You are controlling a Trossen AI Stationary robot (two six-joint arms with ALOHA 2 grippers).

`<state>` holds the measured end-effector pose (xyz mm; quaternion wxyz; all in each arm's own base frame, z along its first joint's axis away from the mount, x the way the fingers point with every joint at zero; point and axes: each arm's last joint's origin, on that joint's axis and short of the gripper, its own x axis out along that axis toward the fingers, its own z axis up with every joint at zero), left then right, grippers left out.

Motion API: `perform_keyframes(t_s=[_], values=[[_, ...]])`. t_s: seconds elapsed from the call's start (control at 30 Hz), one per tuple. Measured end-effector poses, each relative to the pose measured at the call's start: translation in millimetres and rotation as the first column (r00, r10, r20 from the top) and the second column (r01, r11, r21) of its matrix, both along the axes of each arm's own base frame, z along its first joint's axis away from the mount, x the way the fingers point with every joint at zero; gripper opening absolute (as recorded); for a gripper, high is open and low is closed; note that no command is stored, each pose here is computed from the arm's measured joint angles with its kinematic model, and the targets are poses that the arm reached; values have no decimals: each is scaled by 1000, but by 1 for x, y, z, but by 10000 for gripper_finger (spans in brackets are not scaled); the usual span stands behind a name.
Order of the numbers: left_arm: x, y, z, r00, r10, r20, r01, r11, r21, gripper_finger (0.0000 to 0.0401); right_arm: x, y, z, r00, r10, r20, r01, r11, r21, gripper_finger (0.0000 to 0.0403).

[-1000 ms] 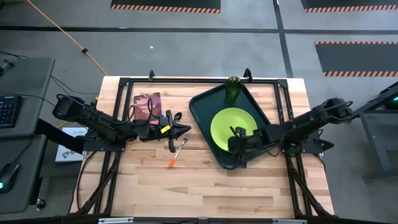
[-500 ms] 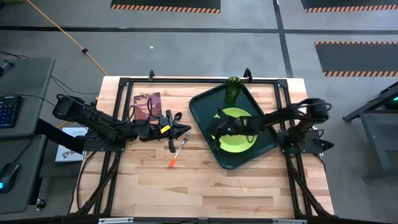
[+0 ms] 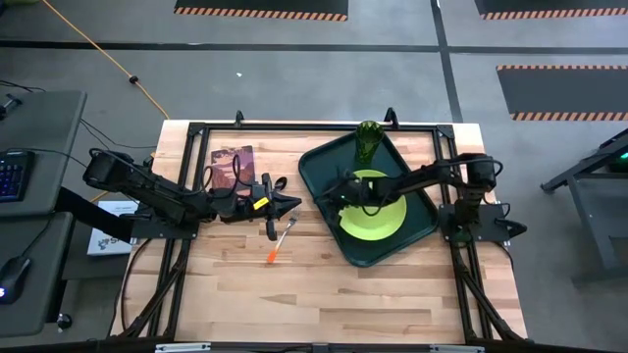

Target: Pick and place plate/cup/fork/spoon on tray

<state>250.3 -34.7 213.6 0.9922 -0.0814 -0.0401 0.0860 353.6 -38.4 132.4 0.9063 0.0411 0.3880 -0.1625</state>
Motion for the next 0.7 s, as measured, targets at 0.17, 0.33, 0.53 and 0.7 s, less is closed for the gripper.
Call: perform_keyframes(t_s=[0.17,0.33,0.53,0.7], values=[[0,0,0,1000,0,0,0,1000,0,3,-2,-1,-1,998,-12,-60,10,999,-33,0],[0,0,0,1000,0,0,0,1000,0,3,-7,-2,-4,992,-23,-126,17,998,-54,0],[0,0,0,1000,0,0,0,1000,-2,3,-13,-2,1,985,-27,-169,14,997,-78,0],[0,0,0,1000,-1,1,1,1000,-10,3,-20,-1,14,981,-15,-195,-2,996,-86,0]])
